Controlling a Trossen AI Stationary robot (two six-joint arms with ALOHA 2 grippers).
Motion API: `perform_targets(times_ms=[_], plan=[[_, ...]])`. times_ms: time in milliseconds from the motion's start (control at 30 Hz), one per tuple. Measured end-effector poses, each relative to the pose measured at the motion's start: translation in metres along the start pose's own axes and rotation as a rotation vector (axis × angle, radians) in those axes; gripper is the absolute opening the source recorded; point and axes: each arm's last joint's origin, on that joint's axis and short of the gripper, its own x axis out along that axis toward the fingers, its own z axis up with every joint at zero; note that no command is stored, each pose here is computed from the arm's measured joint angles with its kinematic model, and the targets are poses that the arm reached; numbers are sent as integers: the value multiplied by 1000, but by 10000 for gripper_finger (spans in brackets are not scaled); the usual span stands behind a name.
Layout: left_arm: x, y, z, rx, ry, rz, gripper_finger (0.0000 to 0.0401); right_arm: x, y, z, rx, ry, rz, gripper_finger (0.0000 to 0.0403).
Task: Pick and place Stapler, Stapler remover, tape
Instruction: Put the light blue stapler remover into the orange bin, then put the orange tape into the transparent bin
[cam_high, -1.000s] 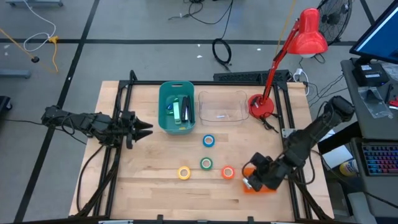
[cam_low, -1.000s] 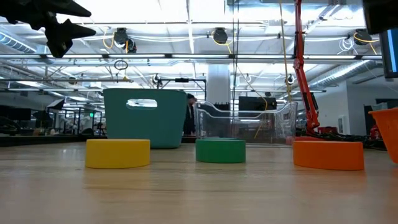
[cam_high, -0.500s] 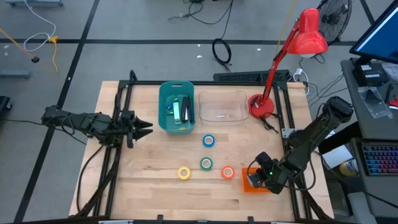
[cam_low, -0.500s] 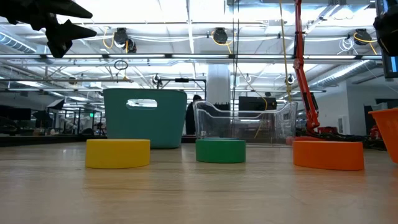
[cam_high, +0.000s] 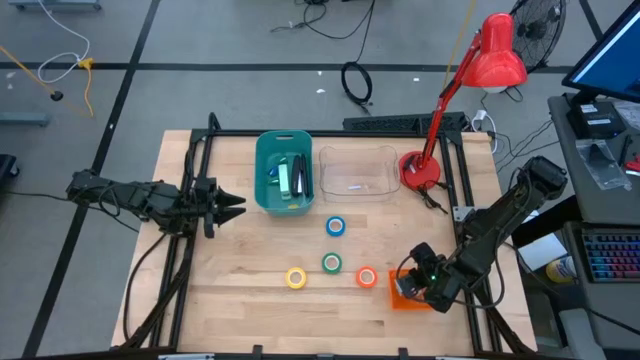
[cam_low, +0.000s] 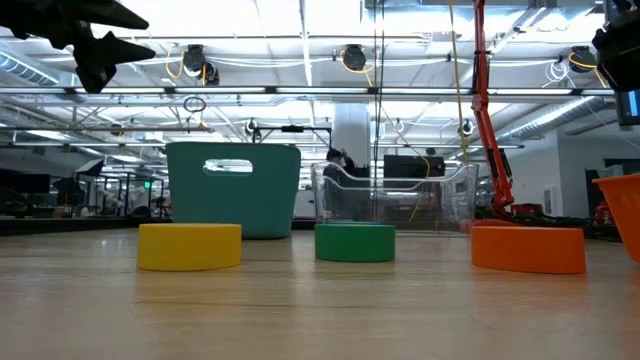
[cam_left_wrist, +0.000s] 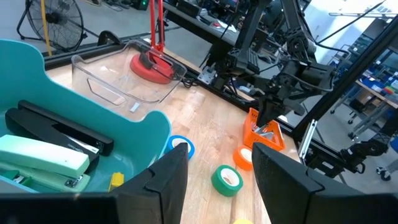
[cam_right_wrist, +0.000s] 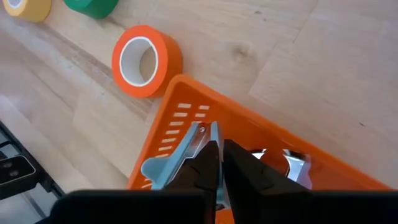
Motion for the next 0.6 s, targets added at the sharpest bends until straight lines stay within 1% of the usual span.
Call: perform_targets(times_ms=[167, 467, 600], plan=[[0, 0, 0, -1, 0, 0, 179, 0, 0, 0, 4, 0, 0, 29], [0, 0, 0, -1, 1, 0, 179, 0, 0, 0, -2, 1, 1, 83], [0, 0, 0, 0, 1, -1, 179, -7, 4, 1, 16, 17, 64, 90]])
